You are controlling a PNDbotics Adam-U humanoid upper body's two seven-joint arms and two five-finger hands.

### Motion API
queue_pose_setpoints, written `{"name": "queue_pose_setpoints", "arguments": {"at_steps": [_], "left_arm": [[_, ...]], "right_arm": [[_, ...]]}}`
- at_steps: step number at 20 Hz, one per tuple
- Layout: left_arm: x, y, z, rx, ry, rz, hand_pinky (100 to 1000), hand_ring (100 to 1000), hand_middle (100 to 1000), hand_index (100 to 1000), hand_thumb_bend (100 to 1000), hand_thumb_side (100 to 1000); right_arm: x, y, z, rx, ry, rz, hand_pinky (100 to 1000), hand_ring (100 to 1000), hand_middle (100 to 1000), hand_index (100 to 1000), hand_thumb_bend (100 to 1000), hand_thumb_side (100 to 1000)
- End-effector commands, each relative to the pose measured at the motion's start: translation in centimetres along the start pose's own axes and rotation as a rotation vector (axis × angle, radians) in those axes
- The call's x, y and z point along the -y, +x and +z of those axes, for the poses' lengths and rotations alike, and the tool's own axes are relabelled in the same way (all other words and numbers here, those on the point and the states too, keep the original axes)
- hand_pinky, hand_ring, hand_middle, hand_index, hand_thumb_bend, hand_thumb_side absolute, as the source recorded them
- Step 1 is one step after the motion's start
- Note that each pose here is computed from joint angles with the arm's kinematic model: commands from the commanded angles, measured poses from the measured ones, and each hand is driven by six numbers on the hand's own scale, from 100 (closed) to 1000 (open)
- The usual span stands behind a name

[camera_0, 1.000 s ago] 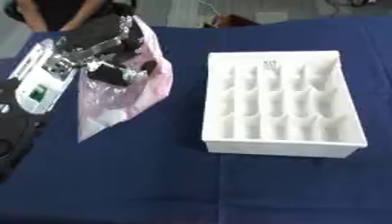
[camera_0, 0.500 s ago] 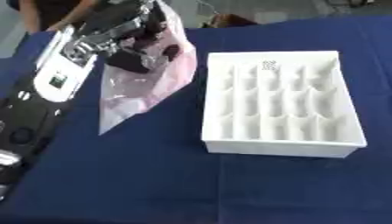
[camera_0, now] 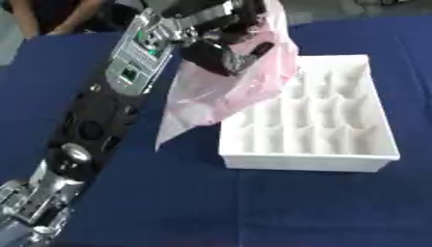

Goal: Pick up objects on the table and place them in the box.

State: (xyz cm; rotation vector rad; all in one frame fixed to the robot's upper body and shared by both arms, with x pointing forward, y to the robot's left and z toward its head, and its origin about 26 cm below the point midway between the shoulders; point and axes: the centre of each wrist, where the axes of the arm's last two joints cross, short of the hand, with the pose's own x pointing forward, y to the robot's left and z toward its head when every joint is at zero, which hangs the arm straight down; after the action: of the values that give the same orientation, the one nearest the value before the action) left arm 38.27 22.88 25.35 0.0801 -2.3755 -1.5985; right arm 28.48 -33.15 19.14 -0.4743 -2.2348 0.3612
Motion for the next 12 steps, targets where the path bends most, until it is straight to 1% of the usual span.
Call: {"name": "queue_pose_setpoints", "arguments": {"at_steps": [1,3,4,5,7,12], "left_arm": [[-0.3,0.1,-1.8,0.055,-0.041,-0.018,100,100,100,100,100,361],[-0.1,-0.1,-2.7,0.073,-0.065,-0.028,100,100,100,100,100,355],[0.1,-0.2,-3.1,0.081,-0.075,-0.032,100,100,100,100,100,338],[0.3,-0.3,-3.6,0.090,-0.084,-0.036,100,100,100,100,100,351],[0.6,-0.6,-4.3,0.102,-0.095,-0.047,100,100,100,100,100,339],[1.7,-1.4,-5.8,0.117,-0.123,-0.079,100,100,100,100,100,321]], "right_arm": [[0.1,0.8,-0.6,0.041,0.004,0.000,508,649,774,959,100,728],[0.0,0.8,-0.7,0.047,0.004,-0.005,508,649,774,959,100,727],[0.0,0.8,-0.8,0.050,0.004,-0.006,508,649,774,959,100,727],[0.0,0.9,-0.8,0.054,0.004,-0.009,508,649,774,959,100,726],[-0.1,1.0,-1.0,0.060,0.005,-0.014,509,650,774,959,100,725],[-0.2,1.0,-1.1,0.068,0.004,-0.019,510,653,774,958,100,722]]}}
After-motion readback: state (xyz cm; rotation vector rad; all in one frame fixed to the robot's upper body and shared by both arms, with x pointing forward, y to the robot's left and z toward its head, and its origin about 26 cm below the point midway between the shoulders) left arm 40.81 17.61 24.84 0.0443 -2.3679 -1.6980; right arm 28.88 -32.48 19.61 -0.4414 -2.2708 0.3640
